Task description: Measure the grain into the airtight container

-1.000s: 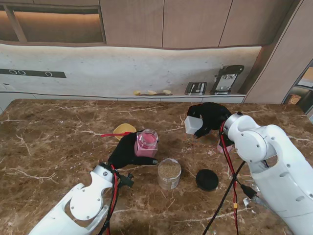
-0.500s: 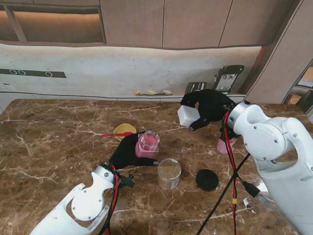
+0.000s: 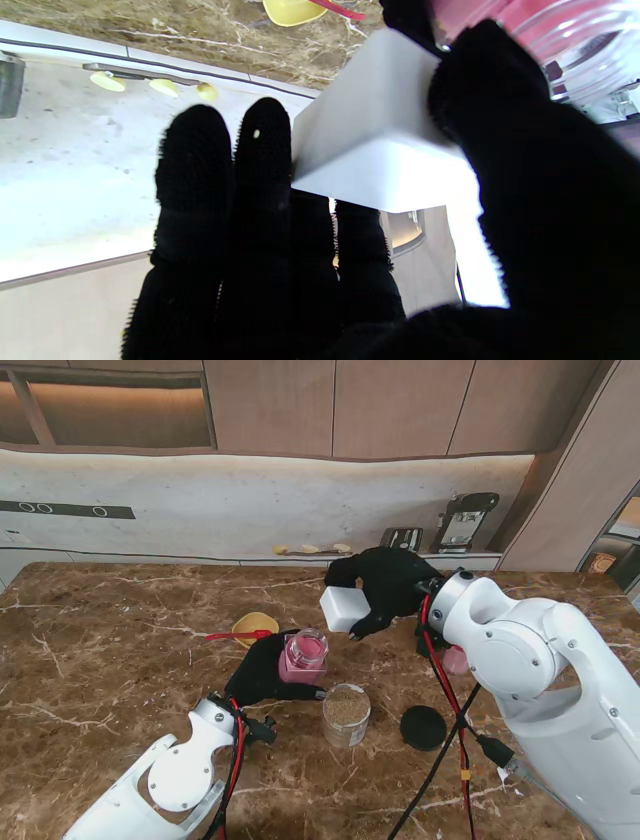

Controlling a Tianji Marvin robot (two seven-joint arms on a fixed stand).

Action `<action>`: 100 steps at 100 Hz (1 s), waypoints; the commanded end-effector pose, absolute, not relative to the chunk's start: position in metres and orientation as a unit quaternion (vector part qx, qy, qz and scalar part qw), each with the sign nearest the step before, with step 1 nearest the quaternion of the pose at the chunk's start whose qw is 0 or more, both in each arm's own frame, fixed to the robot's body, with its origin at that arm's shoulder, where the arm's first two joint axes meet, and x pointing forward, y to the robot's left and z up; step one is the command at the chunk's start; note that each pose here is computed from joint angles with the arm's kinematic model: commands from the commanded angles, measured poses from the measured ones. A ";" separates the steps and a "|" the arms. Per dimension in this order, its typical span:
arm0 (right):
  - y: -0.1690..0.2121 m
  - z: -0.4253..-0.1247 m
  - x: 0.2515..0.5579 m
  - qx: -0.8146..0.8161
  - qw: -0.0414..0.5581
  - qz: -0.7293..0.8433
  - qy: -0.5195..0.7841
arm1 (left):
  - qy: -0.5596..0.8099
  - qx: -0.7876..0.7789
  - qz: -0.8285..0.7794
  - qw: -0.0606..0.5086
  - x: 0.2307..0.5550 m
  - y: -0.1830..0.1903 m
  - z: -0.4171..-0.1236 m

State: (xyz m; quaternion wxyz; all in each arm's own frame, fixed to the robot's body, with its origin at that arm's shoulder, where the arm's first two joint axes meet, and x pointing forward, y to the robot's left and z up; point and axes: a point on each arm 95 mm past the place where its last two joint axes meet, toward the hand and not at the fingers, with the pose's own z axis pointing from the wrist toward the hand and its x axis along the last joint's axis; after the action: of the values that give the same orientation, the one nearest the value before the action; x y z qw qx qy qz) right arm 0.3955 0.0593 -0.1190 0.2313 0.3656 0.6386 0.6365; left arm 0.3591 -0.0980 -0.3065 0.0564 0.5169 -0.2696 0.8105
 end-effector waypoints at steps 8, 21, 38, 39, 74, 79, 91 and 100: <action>0.069 -0.120 0.388 0.360 0.213 0.643 0.642 | -0.268 0.518 0.811 0.056 0.358 -0.098 -0.308; 0.073 -0.121 0.384 0.356 0.205 0.648 0.642 | -0.269 0.517 0.811 0.056 0.359 -0.098 -0.308; 0.079 -0.121 0.377 0.346 0.195 0.652 0.646 | -0.267 0.518 0.811 0.055 0.360 -0.098 -0.308; 0.079 -0.121 0.377 0.345 0.194 0.652 0.646 | -0.267 0.518 0.811 0.055 0.360 -0.098 -0.308; 0.091 -0.130 0.372 0.323 0.196 0.654 0.656 | -0.267 0.517 0.811 0.059 0.362 -0.101 -0.309; 0.093 -0.132 0.372 0.322 0.193 0.654 0.657 | -0.266 0.517 0.811 0.059 0.362 -0.101 -0.309; 0.097 -0.134 0.370 0.316 0.189 0.654 0.661 | -0.265 0.519 0.811 0.059 0.362 -0.101 -0.309; 0.099 -0.135 0.369 0.308 0.189 0.656 0.662 | -0.261 0.521 0.810 0.061 0.362 -0.101 -0.309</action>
State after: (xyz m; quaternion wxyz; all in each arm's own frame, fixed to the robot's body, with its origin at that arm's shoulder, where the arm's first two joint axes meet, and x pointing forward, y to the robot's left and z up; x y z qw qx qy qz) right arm 0.3695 0.0971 -0.1287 0.1953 0.3070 0.6566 0.6607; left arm 0.3630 -0.0976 -0.3098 0.0567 0.5202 -0.2672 0.8092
